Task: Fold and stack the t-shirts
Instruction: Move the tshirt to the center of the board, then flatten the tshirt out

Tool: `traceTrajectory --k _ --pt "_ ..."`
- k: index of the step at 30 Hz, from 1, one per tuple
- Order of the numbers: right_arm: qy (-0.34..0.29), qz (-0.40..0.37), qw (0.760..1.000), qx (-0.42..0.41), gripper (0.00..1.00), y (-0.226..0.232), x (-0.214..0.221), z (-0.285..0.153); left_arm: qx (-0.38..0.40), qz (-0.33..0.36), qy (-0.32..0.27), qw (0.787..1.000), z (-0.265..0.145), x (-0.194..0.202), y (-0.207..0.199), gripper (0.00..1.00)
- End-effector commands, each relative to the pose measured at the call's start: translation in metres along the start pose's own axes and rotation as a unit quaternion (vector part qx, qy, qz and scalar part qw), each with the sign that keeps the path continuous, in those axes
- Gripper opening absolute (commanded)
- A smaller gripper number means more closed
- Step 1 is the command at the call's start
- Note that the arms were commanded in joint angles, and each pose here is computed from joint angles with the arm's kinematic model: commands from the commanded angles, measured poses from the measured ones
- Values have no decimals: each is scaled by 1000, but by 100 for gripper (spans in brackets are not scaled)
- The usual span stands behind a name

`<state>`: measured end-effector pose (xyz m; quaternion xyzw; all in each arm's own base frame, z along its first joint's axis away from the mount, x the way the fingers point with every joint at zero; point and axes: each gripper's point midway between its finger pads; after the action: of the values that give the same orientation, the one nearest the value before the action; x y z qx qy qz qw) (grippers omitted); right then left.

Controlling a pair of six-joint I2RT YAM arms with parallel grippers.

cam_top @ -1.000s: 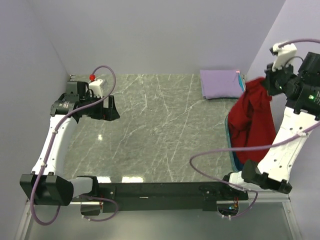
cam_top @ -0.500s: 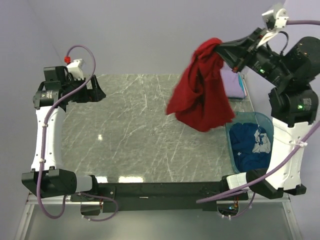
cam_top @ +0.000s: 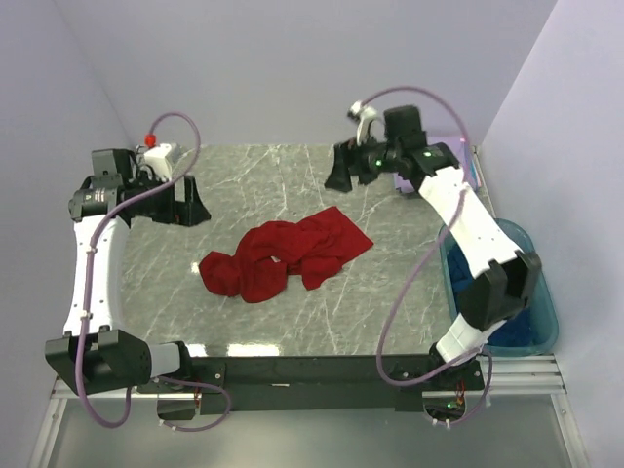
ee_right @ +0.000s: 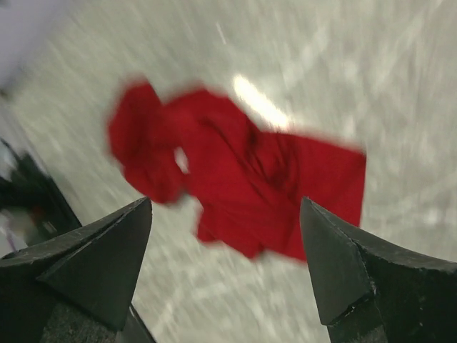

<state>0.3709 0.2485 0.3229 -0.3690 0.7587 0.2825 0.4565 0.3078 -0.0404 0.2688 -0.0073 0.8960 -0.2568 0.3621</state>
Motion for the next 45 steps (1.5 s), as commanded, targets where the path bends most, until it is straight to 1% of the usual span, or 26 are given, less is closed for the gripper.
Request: traceTrajectory --k 1,2,3,4,5,7,8,10,11,12,14,15,16,18,21,22,24,25,27,28,32,34,36,43,44,45 --pt "126 -21 992 -1 90 -5 71 -6 28 81 64 994 4 39 7 99" --pt "164 -3 986 -19 91 3 104 -5 36 84 102 991 6 62 10 97" --pt "177 7 984 -26 91 7 120 -5 44 105 121 986 7 74 12 95" --pt "183 10 983 -28 91 9 133 -3 55 152 143 976 10 88 13 94" --pt "208 25 977 -32 91 14 165 -4 58 163 169 970 14 109 16 92" --pt "229 30 973 -15 91 9 191 0 35 208 193 958 22 127 26 93" --pt "244 35 969 -8 91 4 209 6 39 236 216 947 28 150 21 93" --pt "257 34 966 19 91 -9 222 13 27 294 207 933 46 157 16 94" --pt "264 42 963 23 91 -13 229 18 30 307 210 928 52 168 14 95" --pt "268 44 962 29 91 -17 232 21 33 319 200 926 57 169 8 95" --pt "278 52 958 47 88 -28 239 30 58 349 153 923 69 160 -18 95" --pt "283 59 956 51 83 -33 243 31 73 360 143 919 71 158 -28 95" --pt "286 67 954 53 82 -37 246 32 98 385 122 910 77 153 -49 94" --pt "300 91 948 60 80 -49 258 37 128 409 101 898 81 149 -72 92" --pt "303 117 944 59 78 -59 266 44 165 453 85 872 95 157 -108 89" --pt "303 121 943 61 78 -62 267 45 182 480 85 854 97 166 -121 89" --pt "299 124 944 69 77 -70 268 50 185 518 74 832 111 168 -133 89" --pt "294 123 945 72 77 -74 265 52 197 545 67 812 115 173 -145 89" --pt "296 132 943 70 75 -76 269 57 205 562 67 798 130 177 -157 89" --pt "294 133 944 68 74 -77 267 60 214 577 79 784 140 185 -165 89" --pt "301 144 941 58 71 -78 275 69 221 601 89 763 169 201 -176 87" --pt "301 146 941 55 66 -78 275 71 221 608 83 758 181 202 -180 87" --pt "305 152 939 50 62 -78 279 72 217 612 94 754 195 208 -177 86" --pt "317 183 930 27 55 -72 293 71 209 640 124 729 230 231 -157 84" --pt "318 186 929 25 54 -72 295 70 211 638 129 729 233 234 -156 80" --pt "318 190 929 21 49 -71 295 69 214 636 136 729 235 239 -155 77"
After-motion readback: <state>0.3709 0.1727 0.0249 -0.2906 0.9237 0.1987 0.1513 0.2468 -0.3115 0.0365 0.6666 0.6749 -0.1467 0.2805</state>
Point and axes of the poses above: each gripper's point midway between its finger pads, its own z axis out along the fingers, its own y axis along the line the jaws close on, x = y × z, and after that the axes turned 14 degrees about -z, right-handed
